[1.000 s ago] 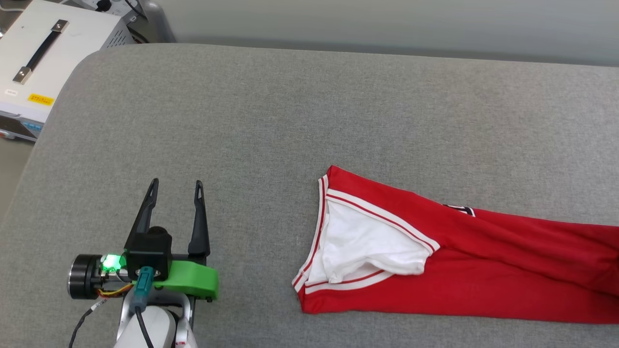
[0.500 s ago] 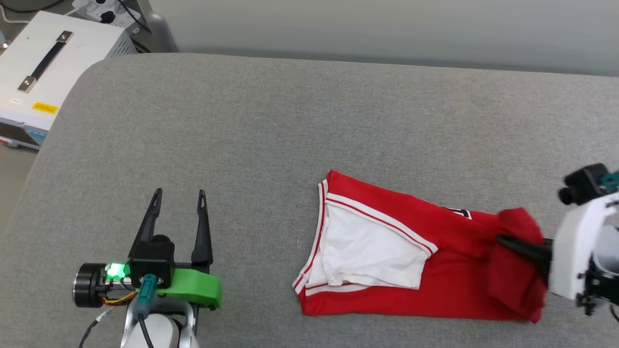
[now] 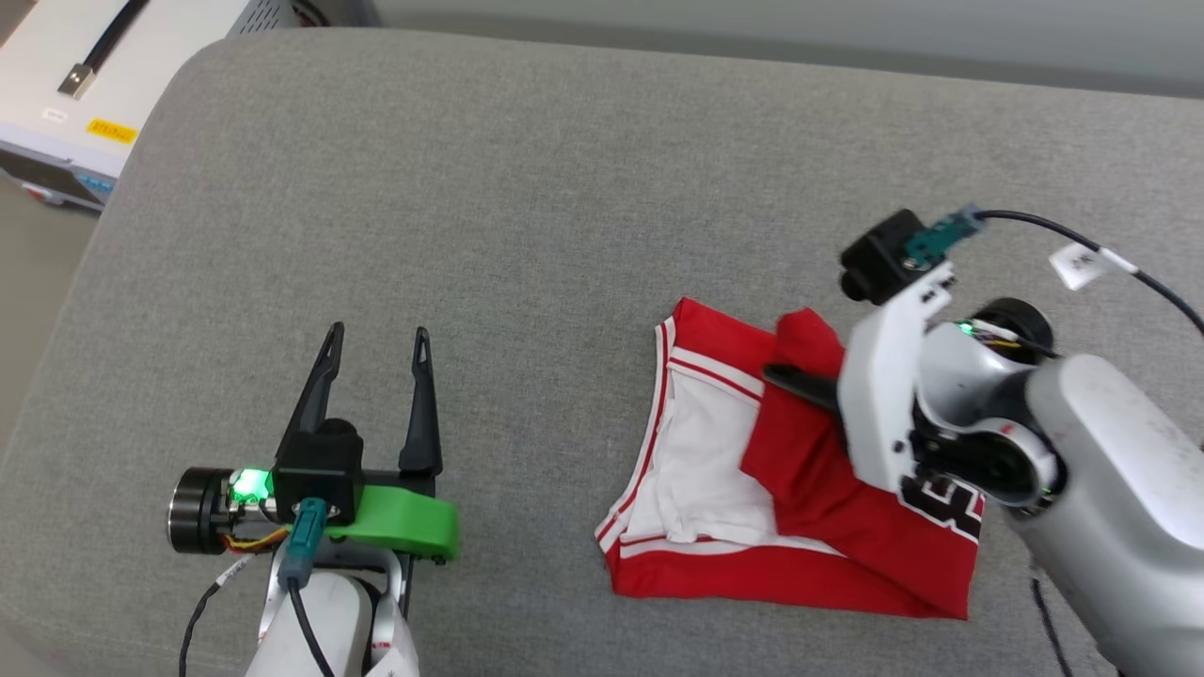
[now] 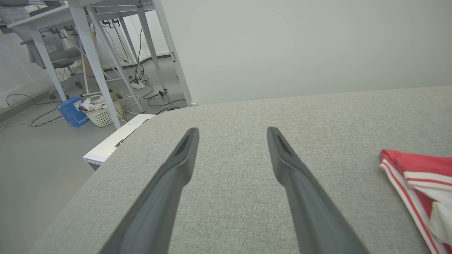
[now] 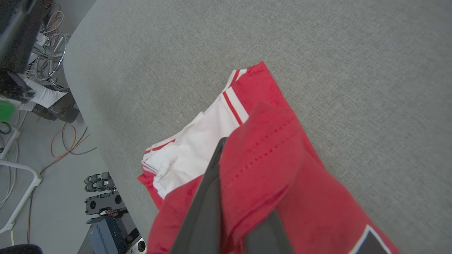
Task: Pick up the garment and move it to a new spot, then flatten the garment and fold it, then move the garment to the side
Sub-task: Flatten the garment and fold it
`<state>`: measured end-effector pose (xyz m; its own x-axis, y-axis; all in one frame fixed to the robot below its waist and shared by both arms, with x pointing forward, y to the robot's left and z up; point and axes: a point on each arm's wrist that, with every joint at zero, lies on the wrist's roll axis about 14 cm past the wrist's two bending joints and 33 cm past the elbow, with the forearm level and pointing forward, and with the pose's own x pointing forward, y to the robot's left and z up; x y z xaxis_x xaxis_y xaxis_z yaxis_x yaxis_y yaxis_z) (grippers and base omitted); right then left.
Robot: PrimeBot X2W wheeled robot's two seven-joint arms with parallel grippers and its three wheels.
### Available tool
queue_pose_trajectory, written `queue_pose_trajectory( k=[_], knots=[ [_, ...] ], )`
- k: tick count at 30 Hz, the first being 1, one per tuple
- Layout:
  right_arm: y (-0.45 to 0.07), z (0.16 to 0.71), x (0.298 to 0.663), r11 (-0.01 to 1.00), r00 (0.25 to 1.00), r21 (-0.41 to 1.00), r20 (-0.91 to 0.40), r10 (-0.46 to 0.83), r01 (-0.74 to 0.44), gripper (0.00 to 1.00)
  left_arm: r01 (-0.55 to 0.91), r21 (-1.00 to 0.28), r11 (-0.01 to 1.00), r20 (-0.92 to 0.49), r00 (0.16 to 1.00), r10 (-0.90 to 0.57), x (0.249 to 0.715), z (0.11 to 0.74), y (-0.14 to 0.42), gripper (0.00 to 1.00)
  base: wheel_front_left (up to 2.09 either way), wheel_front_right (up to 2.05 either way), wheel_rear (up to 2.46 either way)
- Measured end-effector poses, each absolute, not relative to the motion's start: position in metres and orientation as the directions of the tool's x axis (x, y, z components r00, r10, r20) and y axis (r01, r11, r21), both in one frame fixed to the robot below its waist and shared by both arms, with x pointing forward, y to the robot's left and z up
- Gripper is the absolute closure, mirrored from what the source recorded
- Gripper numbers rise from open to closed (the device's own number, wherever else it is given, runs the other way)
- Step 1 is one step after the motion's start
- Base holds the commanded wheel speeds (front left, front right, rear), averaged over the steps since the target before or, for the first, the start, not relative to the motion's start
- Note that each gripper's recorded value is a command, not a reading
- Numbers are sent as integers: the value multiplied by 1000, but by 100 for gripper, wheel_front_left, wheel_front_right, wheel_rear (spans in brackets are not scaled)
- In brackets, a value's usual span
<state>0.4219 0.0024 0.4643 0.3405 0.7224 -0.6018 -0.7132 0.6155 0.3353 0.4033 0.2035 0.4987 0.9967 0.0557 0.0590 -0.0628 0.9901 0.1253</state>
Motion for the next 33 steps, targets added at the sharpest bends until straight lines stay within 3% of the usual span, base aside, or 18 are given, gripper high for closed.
queue_pose_trajectory(
  k=[9,13,14,15,16,20,25,30,33],
  knots=[
    [22,387,413,601,218,293,-743,632,-744,100,-71,119,990,32,997,68,413,488,205,0,0,0,0],
    [23,378,414,601,226,287,-740,634,-746,100,-81,121,989,23,997,79,413,485,208,0,0,0,0],
    [24,379,416,603,238,288,-729,642,-744,92,-83,122,989,24,996,81,413,485,208,0,0,0,0],
    [26,383,417,600,255,285,-711,655,-747,51,-86,123,989,24,996,84,412,485,209,0,0,0,0],
    [27,387,418,599,274,281,-693,667,-750,0,-86,122,989,27,996,83,412,487,210,0,0,0,0],
    [26,417,430,602,376,253,-585,719,-758,0,-88,118,989,49,995,83,410,495,211,0,0,0,0],
    [-4,481,463,673,600,162,-338,725,-722,0,-77,118,990,73,995,68,405,503,206,0,0,0,0],
    [-60,529,483,801,796,58,-81,599,-596,0,-55,114,992,97,994,44,405,511,198,0,0,0,0],
    [-92,549,484,866,866,28,49,497,-499,0,-38,110,993,109,994,26,405,515,192,0,0,0,0]
  ],
)
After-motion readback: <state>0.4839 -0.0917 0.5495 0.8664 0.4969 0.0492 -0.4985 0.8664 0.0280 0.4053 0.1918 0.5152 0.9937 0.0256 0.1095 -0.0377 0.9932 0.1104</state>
